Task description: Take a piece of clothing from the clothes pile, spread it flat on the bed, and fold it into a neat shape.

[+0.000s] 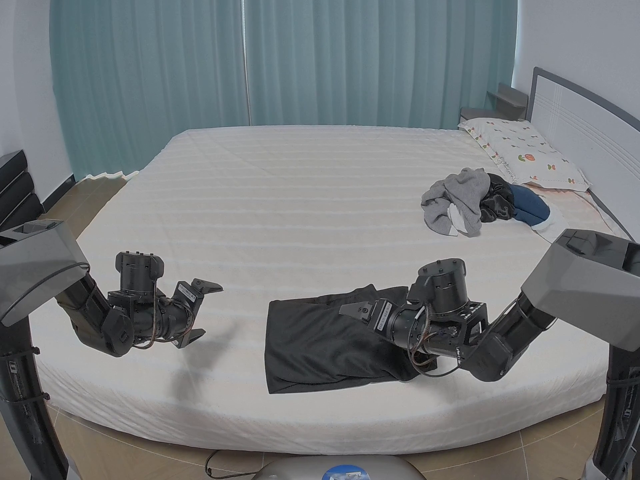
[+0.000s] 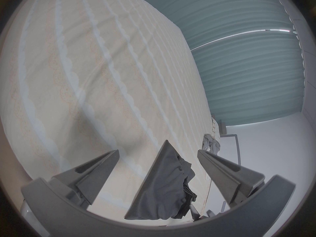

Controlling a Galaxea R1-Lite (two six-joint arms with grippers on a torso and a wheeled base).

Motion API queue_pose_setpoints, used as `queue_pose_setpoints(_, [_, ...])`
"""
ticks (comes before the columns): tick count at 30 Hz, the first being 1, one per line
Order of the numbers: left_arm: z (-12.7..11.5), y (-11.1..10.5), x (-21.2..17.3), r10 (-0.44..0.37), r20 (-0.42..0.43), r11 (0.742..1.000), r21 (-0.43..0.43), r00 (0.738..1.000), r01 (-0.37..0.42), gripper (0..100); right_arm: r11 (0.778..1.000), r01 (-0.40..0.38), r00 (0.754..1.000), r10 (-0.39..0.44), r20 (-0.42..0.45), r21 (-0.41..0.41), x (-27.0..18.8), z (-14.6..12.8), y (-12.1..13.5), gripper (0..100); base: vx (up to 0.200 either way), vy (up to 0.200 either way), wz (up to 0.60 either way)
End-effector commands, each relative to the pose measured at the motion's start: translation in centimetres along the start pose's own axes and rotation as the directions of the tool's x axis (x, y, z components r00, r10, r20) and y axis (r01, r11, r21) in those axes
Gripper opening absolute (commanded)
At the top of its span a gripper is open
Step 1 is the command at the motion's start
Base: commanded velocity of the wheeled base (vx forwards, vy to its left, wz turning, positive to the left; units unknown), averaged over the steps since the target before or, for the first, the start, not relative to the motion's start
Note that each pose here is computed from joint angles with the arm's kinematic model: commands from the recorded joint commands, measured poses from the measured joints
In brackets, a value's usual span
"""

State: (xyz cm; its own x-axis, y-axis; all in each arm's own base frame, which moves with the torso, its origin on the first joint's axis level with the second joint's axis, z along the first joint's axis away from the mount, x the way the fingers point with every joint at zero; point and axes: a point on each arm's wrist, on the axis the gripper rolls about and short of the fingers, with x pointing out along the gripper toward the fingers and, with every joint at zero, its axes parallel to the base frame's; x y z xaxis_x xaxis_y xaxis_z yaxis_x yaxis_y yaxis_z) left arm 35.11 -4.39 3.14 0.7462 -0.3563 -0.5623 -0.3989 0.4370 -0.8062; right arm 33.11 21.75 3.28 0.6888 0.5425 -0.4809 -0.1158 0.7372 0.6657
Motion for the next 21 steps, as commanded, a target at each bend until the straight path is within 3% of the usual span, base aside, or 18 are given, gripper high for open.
queue_pose_setpoints(1, [-0.1,0.2,0.1,0.006,-0.005,1.0,0.001,1.0,-0.006,100,0.997,0.077,0.997,-0.078,-0.006,-0.03,2.4,-0.4,-1.4,100,0.0,0.0,0.0])
queue_pose_setpoints(13, [-0.2,0.3,0.2,0.013,-0.005,1.0,0.028,1.0,-0.013,100,0.986,0.158,0.985,-0.152,0.086,-0.062,5.3,3.3,-1.8,100,0.2,0.0,0.0])
queue_pose_setpoints(16, [-0.2,0.3,0.2,0.013,-0.005,1.0,0.028,1.0,-0.013,100,0.982,0.185,0.977,-0.178,0.122,-0.047,5.6,4.4,-2.3,100,0.0,0.0,0.0])
queue_pose_setpoints(21, [-0.2,0.3,0.3,0.013,-0.005,0.999,0.029,1.0,-0.013,100,0.97,0.245,0.964,-0.242,0.108,-0.009,4.6,5.5,-4.0,100,0.0,0.0,0.0])
